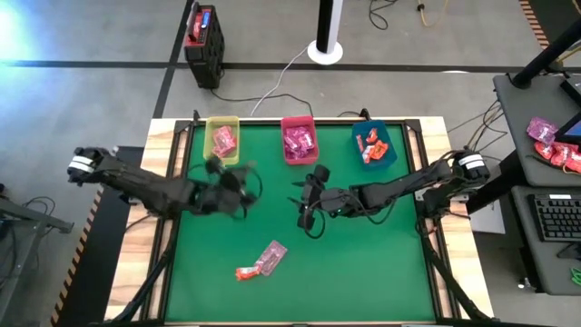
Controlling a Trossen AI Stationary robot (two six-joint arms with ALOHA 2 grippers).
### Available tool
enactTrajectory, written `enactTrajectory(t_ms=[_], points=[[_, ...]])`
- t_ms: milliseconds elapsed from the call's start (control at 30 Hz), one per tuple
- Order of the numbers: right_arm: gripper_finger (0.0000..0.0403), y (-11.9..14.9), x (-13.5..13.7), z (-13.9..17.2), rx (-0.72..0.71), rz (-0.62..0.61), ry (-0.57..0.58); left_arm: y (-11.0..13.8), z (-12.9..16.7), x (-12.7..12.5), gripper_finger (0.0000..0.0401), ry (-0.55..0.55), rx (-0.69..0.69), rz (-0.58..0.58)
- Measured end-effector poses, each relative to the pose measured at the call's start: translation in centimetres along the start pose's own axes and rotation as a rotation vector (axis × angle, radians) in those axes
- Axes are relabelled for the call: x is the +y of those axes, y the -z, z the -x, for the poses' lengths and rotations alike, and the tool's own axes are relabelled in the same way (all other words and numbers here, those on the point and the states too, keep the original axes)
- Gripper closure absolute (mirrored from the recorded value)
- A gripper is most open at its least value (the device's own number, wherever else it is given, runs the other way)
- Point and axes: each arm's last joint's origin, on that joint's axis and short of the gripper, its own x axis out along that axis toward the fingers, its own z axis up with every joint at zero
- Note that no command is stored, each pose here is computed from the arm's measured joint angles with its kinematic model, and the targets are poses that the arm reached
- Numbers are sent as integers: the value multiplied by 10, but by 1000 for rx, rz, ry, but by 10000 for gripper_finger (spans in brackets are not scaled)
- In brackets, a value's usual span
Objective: Sort candy by brand, put in halloween buckets
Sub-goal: Put the pink candy into the yellow bin
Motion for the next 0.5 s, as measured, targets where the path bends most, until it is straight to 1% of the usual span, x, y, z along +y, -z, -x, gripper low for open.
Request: enactTrajectory(t_ms=[33,100,167,333,400,500], points=[[196,0,0,0,1,-3,-1,1,-5,11,397,-65,37,8],[193,1,1,-1,7,-6,-2,3,-17,35,398,-159,125,30],[192,3,1,-2,12,-9,-2,6,-32,58,399,-209,227,68],[192,4,1,-3,18,-18,1,23,-75,113,400,-230,487,174],[192,4,1,-3,19,-16,0,29,-88,133,400,-267,538,206],[192,4,1,-3,19,-17,0,33,-98,151,400,-264,560,214]])
